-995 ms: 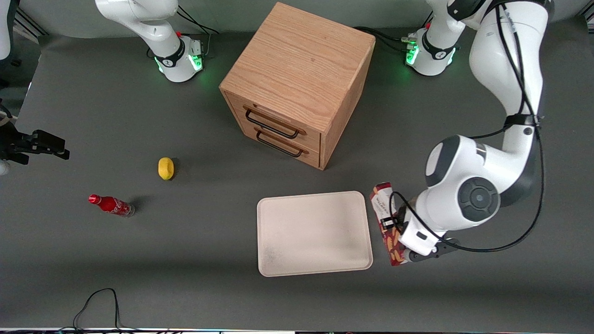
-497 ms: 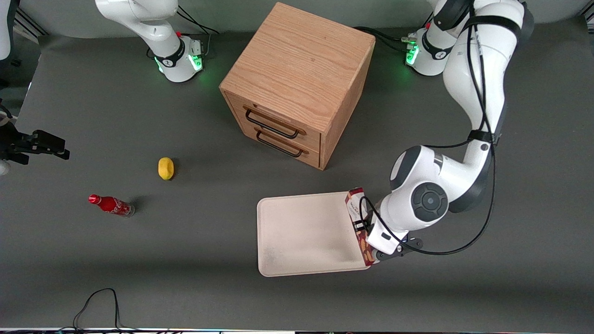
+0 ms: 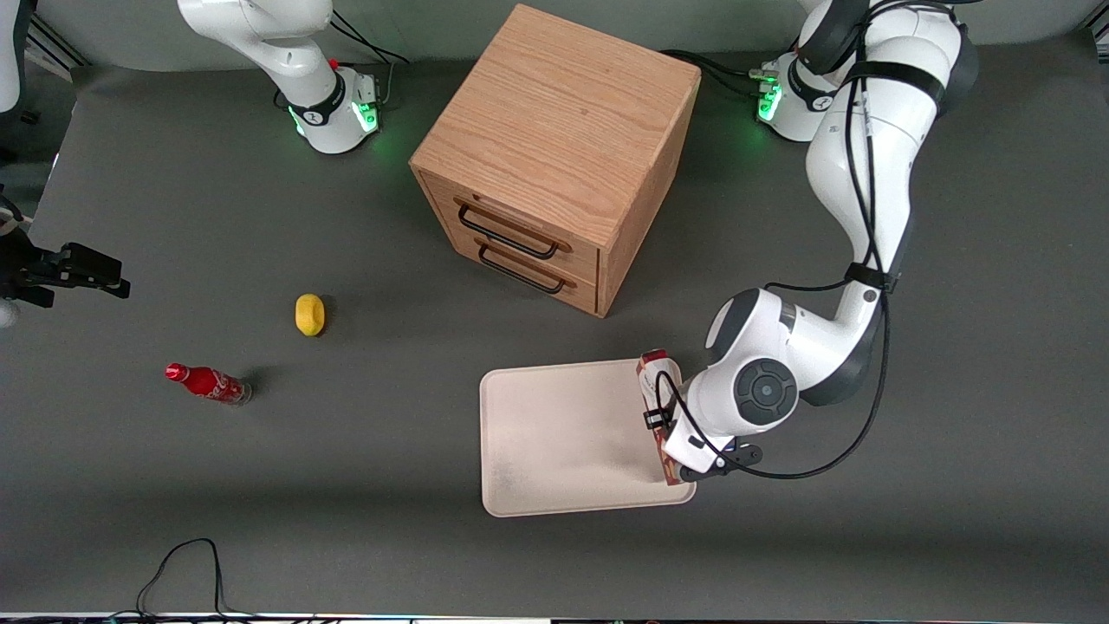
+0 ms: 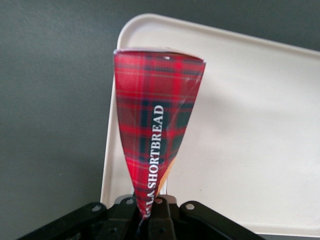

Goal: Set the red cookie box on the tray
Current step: 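Lower the box onto the tray and open the left gripper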

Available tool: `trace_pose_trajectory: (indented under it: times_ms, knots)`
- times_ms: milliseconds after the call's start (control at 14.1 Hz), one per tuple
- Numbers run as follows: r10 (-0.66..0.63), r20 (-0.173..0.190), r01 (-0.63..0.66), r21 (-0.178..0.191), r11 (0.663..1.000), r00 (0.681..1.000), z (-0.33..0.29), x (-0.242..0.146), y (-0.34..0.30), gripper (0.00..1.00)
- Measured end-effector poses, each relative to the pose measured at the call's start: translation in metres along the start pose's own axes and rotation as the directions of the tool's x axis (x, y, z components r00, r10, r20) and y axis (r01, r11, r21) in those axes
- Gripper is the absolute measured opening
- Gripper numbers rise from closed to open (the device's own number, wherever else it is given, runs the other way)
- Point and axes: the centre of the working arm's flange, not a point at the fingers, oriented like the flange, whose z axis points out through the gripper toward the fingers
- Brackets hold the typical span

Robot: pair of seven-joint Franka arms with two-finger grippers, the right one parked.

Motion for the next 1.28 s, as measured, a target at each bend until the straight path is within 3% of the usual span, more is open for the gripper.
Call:
trace_pose_trajectory:
  times_ms: [355, 426, 995, 1066, 1279]
  knots:
    - [0.032, -0.015, -0.032, -0.01, 0.999, 0.999, 0.017, -0.001, -0.001, 0.04]
    - [0.032, -0.015, -0.032, -0.009, 0.999, 0.999, 0.018, -0.002, -0.001, 0.09]
    - [0.029, -0.022, -0.029, -0.013, 0.999, 0.999, 0.016, 0.001, -0.002, 0.93]
    - [0.028, -0.023, -0.029, -0.014, 0.999, 0.999, 0.015, 0.001, -0.003, 1.0]
    - [0.022, -0.03, -0.023, -0.015, 1.0, 0.999, 0.008, 0.006, -0.008, 1.0]
